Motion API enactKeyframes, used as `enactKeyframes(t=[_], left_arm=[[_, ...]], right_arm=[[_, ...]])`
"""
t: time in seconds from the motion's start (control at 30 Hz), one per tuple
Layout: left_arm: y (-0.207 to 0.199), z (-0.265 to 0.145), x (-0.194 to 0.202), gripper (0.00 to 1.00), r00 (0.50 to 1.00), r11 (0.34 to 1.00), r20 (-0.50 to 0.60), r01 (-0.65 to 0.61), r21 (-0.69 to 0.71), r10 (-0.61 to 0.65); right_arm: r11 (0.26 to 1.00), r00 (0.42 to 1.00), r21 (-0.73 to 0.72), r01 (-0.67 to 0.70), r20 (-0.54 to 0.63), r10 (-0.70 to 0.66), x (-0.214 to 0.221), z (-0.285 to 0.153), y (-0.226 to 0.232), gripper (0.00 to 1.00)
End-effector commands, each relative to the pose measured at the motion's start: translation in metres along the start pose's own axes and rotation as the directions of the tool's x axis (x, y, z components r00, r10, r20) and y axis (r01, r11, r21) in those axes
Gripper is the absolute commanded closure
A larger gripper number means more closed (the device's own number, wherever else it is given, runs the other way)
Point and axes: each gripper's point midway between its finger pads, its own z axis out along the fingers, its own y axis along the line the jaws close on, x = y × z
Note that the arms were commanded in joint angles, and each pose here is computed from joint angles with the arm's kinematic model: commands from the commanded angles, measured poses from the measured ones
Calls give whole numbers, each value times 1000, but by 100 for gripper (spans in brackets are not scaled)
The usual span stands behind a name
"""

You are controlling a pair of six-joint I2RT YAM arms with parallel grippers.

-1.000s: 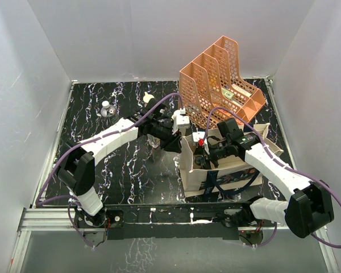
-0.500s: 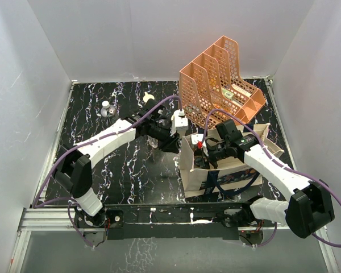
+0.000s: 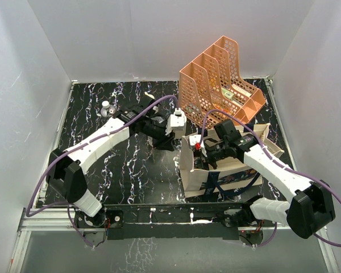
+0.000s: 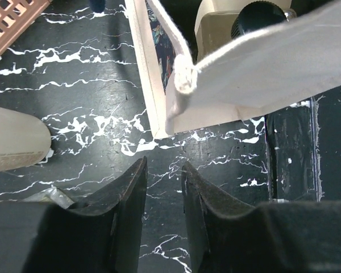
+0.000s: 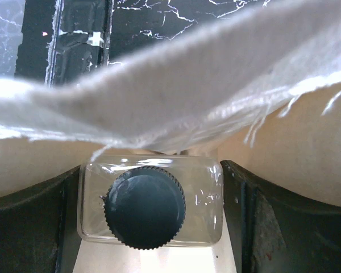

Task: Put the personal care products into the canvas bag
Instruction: Place the care product in the canvas bag, then pick up the care product from the center of the board.

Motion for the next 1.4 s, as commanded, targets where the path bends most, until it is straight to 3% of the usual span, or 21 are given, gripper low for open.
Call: enactKeyframes(t=[0.0,0.13,0.53,0.9,1.07,1.23,1.37], left_arm=[[-5,-33,-24,70,996,996,39,-81,-41,82],[-1,-46,-27,69,996,995,49,-67,-72,71],[16,-90,-33,66,993,985,115,3,-173,17],[41,-132,-29,61,992,932,116,84,-353,-46],[63,-162,-26,52,982,856,154,175,-487,-113],[83,-201,-20,36,960,727,227,275,-629,-166],[96,-227,-9,25,948,614,260,317,-723,-184]], right_arm=[[994,994,51,92,57,-95,-40,-14,-10,9],[993,993,68,98,62,-102,-53,-22,-9,2],[980,988,153,131,57,-141,-86,-53,-9,2],[933,977,341,110,134,-165,-149,-118,-21,2],[893,981,451,-4,174,-83,-178,-137,-56,2],[865,969,495,-79,240,-48,-204,-139,-95,3],[814,986,575,-81,167,-19,-201,-114,-137,3]])
